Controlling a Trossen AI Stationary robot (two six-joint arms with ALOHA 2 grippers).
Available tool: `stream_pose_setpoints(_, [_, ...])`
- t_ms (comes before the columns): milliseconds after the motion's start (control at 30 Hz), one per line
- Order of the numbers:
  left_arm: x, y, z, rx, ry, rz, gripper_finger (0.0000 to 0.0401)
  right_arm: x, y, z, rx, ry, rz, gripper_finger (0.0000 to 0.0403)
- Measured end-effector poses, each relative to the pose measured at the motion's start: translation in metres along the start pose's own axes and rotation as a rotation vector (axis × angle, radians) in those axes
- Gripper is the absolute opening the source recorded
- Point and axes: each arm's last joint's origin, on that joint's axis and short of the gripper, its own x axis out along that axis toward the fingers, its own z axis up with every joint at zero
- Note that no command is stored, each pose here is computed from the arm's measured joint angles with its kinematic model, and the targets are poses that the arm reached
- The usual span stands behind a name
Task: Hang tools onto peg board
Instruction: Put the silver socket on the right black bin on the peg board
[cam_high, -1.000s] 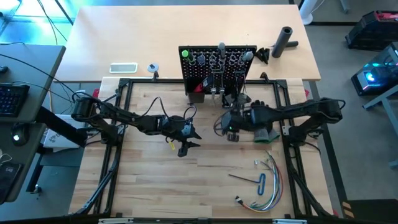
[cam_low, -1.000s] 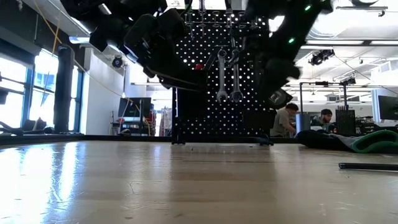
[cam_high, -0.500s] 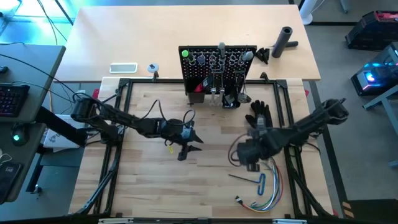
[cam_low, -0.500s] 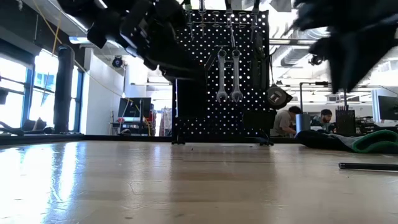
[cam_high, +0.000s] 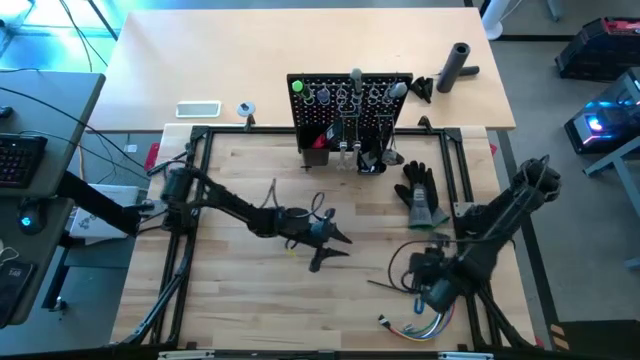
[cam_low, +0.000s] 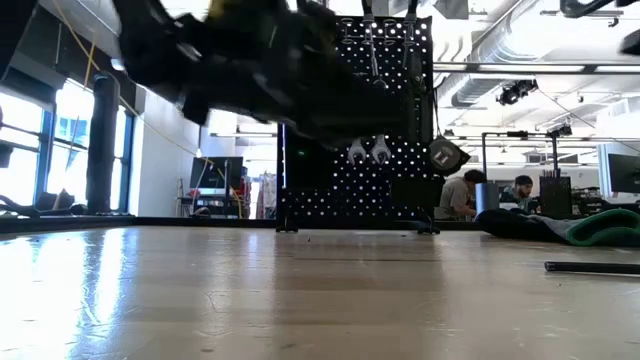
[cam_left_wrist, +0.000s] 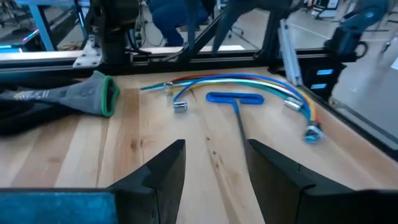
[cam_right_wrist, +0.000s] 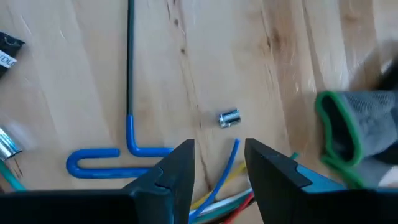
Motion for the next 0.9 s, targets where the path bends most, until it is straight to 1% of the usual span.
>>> stream_pose_setpoints(67, [0.016, 0.002, -0.002, -0.002, 0.004, 0.001, 0.0161, 0.000, 0.003, -0.008, 0.034, -0.024, -0.012, 0.0135])
stream_pose_setpoints(133, [0.030, 0.004, -0.003, -0.002, 0.003, 0.001, 0.0161, 0.005, 0.004, -0.018, 0.072, -0.022, -0.027, 0.0135])
stream_pose_setpoints(233, [0.049, 0.006, -0.001, -0.001, 0.000, 0.001, 0.0161, 0.022, 0.002, -0.034, 0.107, 0.014, -0.042, 0.0135])
stream_pose_setpoints(333, [0.062, 0.008, 0.001, -0.005, 0.045, 0.002, 0.0161, 0.041, 0.002, -0.043, 0.122, 0.021, -0.015, 0.0135])
stream_pose_setpoints(400, [0.066, 0.009, 0.000, -0.012, 0.097, 0.002, 0.0161, 0.053, 0.000, -0.046, 0.129, 0.007, 0.005, 0.0135])
stream_pose_setpoints(467, [0.068, 0.010, 0.001, -0.015, 0.121, 0.003, 0.0161, 0.064, -0.004, -0.048, 0.138, 0.004, 0.011, 0.0135])
stream_pose_setpoints(667, [0.069, 0.010, 0.001, -0.015, 0.132, 0.008, 0.0161, 0.087, -0.013, -0.047, 0.121, -0.017, 0.031, 0.0130])
stream_pose_setpoints(767, [0.070, 0.011, -0.005, 0.009, 0.149, 0.040, 0.0161, 0.093, -0.016, -0.043, 0.104, -0.034, 0.054, 0.0117])
stream_pose_setpoints(900, [0.074, 0.012, -0.022, 0.014, 0.182, 0.048, 0.0161, 0.096, -0.018, -0.035, 0.075, -0.049, 0.064, 0.0093])
